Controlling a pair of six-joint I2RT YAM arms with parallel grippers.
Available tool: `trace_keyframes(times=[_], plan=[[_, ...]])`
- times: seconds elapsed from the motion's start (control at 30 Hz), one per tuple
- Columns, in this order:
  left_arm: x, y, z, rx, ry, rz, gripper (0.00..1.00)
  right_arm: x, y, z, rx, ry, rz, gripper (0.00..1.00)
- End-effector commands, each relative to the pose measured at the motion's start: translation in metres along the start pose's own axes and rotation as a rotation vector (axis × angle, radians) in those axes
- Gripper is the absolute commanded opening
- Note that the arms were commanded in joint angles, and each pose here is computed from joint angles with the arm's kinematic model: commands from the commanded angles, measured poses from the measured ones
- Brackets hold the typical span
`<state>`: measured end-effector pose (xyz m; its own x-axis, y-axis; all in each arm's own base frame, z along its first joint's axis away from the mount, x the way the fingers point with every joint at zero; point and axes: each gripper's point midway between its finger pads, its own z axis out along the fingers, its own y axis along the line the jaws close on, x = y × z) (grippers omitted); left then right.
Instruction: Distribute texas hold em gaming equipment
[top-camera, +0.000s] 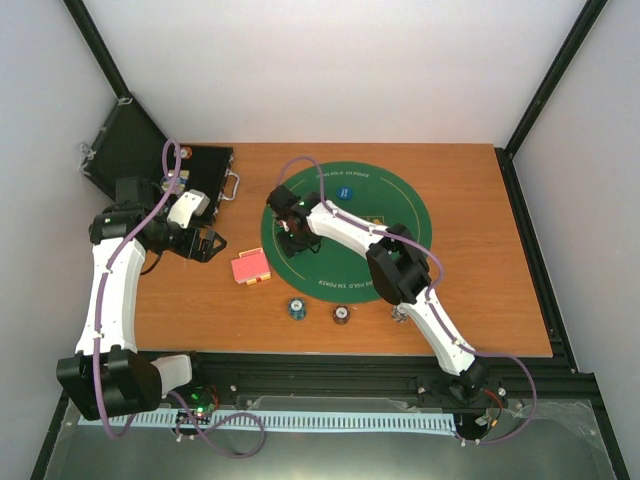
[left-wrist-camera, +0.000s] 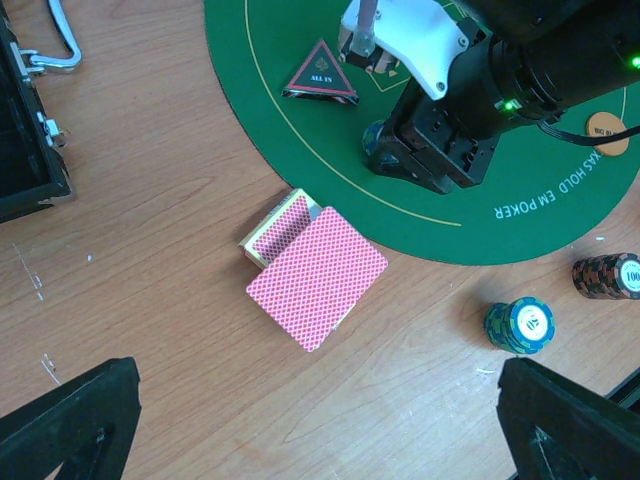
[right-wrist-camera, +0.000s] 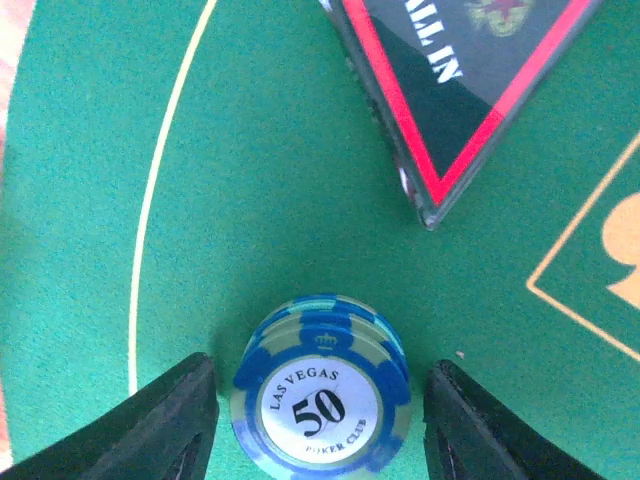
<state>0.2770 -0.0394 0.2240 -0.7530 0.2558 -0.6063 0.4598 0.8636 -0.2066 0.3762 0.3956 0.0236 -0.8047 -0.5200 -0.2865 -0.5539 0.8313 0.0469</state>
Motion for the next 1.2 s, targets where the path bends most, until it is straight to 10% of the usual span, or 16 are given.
trace_keyframes(times=[0.0,0.43,1.17], plan=[[-0.01,-0.002,-0.007,0.005,-0.028,0.002,1.0,-0.012,-0.008,-0.015,0.019,-0.028,-0.004,0.59],[-0.013,-0.003,-0.013,-0.003,-0.032,0.005,1.0,0.04,0.037,-0.098,0.032,-0.093,-0.072,0.71],[-0.017,-0.006,-0.018,0.004,-0.036,0.004,1.0,0.135,0.096,-0.072,-0.081,0.015,-0.143,0.74]])
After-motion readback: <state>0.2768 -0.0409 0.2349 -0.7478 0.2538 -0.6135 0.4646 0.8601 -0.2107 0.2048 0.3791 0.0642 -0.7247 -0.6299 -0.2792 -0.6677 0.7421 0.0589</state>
